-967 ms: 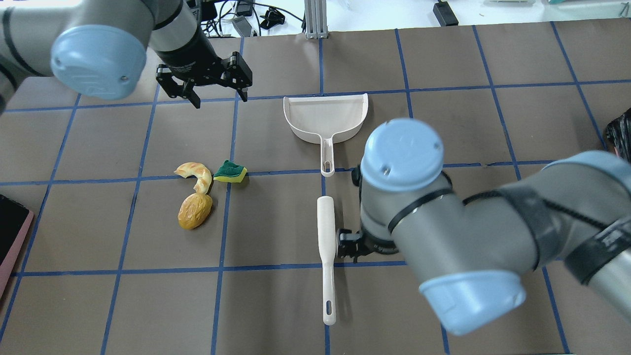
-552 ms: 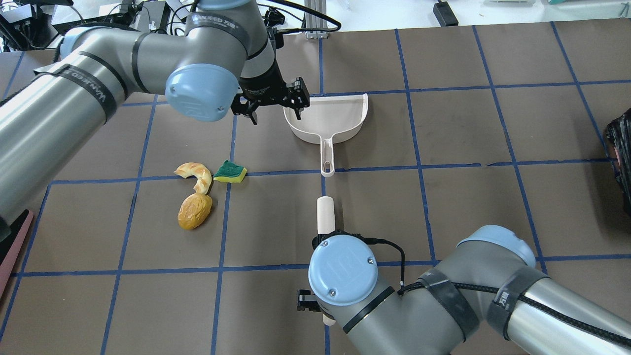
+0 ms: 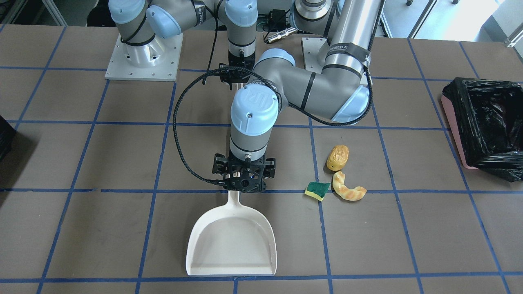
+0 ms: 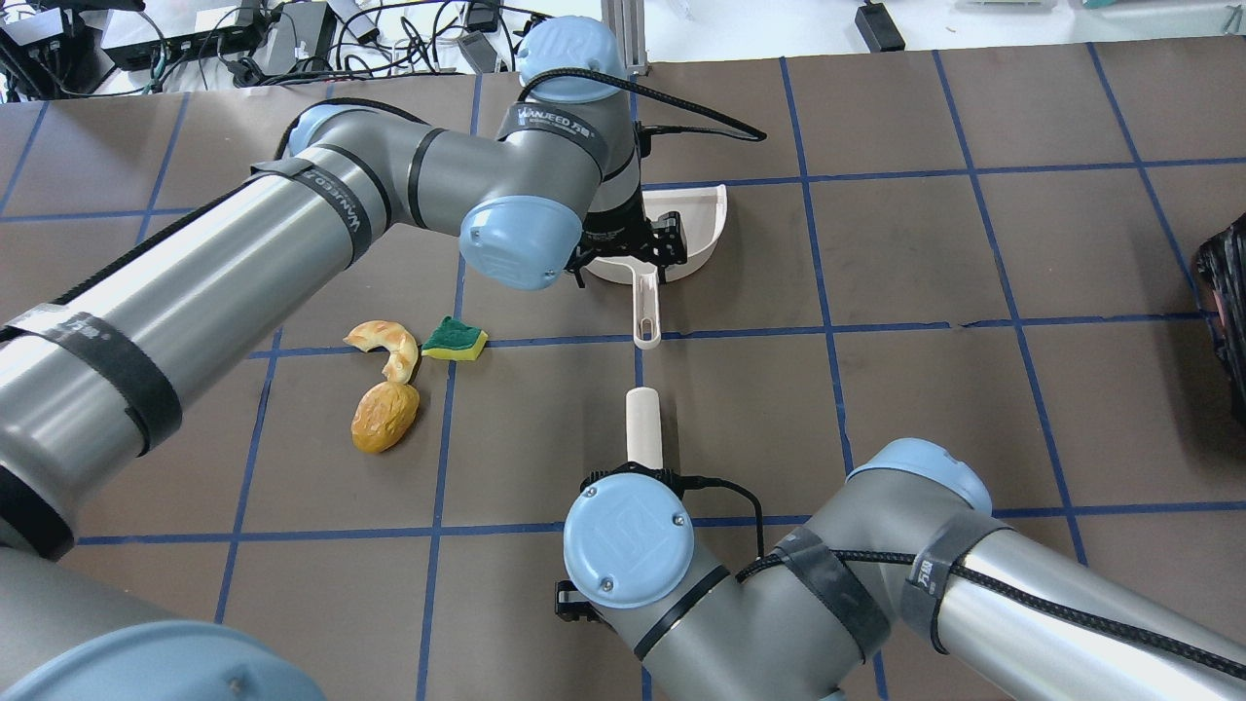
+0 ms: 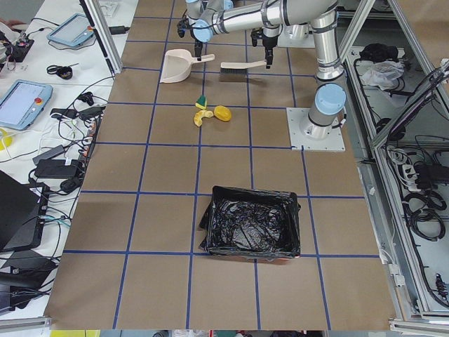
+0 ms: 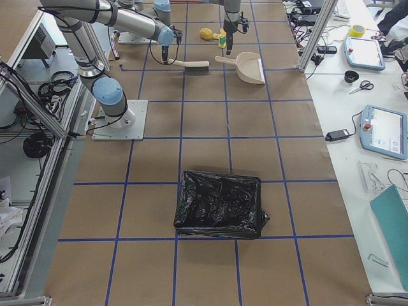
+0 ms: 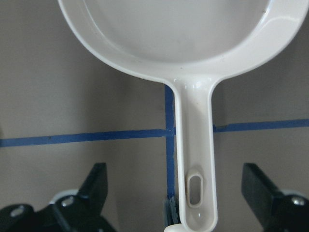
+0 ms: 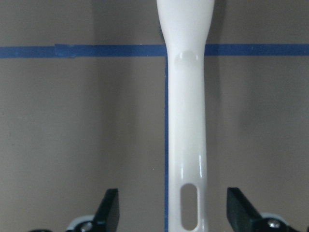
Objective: Sweep and dump trash in nearest bin
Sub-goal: 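Close the left gripper on the dustpan handle and the right on the brush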
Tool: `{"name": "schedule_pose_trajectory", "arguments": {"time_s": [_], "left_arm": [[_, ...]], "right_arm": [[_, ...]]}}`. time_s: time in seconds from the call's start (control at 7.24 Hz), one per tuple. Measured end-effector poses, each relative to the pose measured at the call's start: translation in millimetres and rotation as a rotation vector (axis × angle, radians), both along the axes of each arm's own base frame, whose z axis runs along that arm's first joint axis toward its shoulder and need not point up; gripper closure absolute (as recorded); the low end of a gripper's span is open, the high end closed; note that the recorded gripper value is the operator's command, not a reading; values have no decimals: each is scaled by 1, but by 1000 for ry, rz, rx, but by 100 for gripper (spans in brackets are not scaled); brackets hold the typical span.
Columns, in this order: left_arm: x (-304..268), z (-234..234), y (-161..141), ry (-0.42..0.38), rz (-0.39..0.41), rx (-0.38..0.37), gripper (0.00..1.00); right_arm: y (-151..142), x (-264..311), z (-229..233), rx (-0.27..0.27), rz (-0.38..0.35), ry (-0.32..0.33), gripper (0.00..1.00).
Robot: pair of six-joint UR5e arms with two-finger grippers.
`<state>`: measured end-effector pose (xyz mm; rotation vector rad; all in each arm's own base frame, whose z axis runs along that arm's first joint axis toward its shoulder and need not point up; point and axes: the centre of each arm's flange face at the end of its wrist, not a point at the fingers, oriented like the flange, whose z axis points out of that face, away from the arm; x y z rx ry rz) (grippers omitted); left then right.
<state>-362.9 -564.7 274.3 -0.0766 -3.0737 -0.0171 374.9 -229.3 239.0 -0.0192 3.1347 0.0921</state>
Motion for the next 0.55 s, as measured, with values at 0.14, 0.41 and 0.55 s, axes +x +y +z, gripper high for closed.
{"name": "schedule_pose_trajectory", "arguments": {"time_s": [0.14, 0.41, 0.55], "left_arm": [[-13, -15, 4, -6, -17, 14, 7], [-22, -31, 8, -13, -45, 32, 41], [-23, -33, 9, -15, -50, 39, 45]], "right_arm": [[-2, 1, 0, 0, 5, 2, 29], [-2, -1, -3, -6, 10, 23, 29], [-2, -2, -4, -9, 12, 35, 29]]}}
